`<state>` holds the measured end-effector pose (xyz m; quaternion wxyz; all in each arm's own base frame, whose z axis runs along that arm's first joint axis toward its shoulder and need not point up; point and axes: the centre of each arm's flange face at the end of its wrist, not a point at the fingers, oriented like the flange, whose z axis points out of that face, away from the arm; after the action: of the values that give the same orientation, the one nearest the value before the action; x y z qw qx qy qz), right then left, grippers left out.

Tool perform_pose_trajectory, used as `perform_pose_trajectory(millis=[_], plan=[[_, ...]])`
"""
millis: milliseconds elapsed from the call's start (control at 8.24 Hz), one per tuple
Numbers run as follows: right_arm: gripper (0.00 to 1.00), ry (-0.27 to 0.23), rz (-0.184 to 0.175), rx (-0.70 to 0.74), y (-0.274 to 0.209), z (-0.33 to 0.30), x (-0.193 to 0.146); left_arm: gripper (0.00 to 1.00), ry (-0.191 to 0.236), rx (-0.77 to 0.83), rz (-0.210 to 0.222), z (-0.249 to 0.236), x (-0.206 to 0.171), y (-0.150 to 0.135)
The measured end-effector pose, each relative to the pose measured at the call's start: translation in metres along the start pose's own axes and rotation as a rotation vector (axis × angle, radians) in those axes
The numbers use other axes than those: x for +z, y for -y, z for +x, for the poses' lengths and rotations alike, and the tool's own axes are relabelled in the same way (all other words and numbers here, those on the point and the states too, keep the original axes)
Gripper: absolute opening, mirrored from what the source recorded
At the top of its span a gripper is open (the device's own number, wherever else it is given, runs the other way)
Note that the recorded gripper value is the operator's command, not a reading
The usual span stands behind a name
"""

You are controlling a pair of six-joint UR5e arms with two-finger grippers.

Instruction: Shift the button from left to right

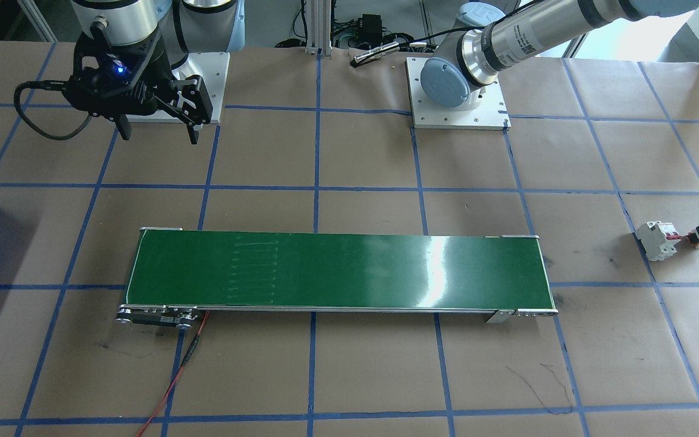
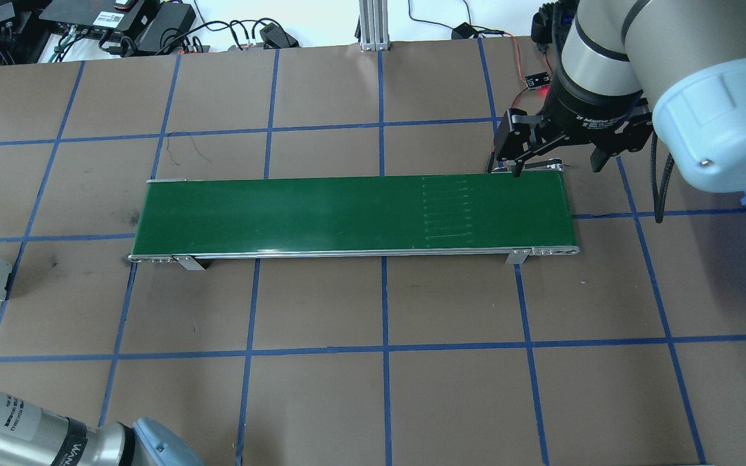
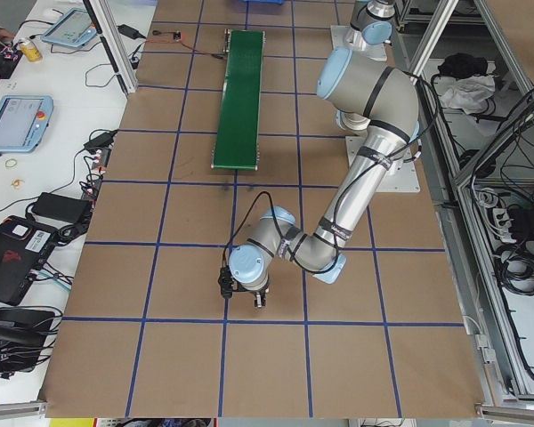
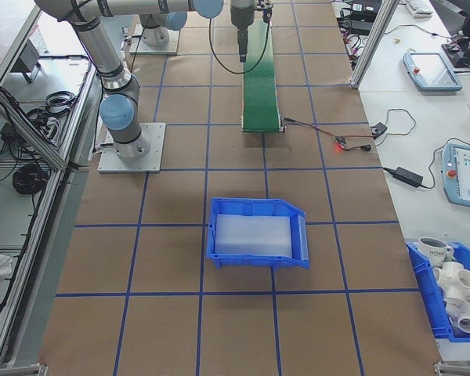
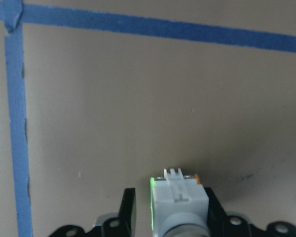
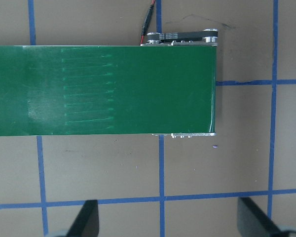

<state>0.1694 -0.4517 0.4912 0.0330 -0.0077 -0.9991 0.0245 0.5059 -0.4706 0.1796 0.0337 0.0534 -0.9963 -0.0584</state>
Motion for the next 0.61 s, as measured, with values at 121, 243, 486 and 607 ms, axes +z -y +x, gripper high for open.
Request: perform_pose_trajectory(millis=[121, 243, 486, 607], plan=[[1.0, 0.0, 0.0, 0.0, 0.0, 0.0, 0.0, 0.34, -0.005, 0.0, -0.006, 0.001, 0.003, -0.001], [1.0, 0.0, 0.0, 0.0, 0.0, 0.0, 0.0, 0.14, -0.007, 0.0, -0.008, 0.002, 0.003, -0.002], [1.0, -0.001, 0.0, 0.0, 0.0, 0.0, 0.0, 0.1, -0.004, 0.001, -0.005, 0.004, -0.004, -0.004], [1.0, -0.001, 0.0, 0.0, 0.0, 0.0, 0.0, 0.1, -0.021, 0.008, -0.018, 0.006, -0.008, -0.006]])
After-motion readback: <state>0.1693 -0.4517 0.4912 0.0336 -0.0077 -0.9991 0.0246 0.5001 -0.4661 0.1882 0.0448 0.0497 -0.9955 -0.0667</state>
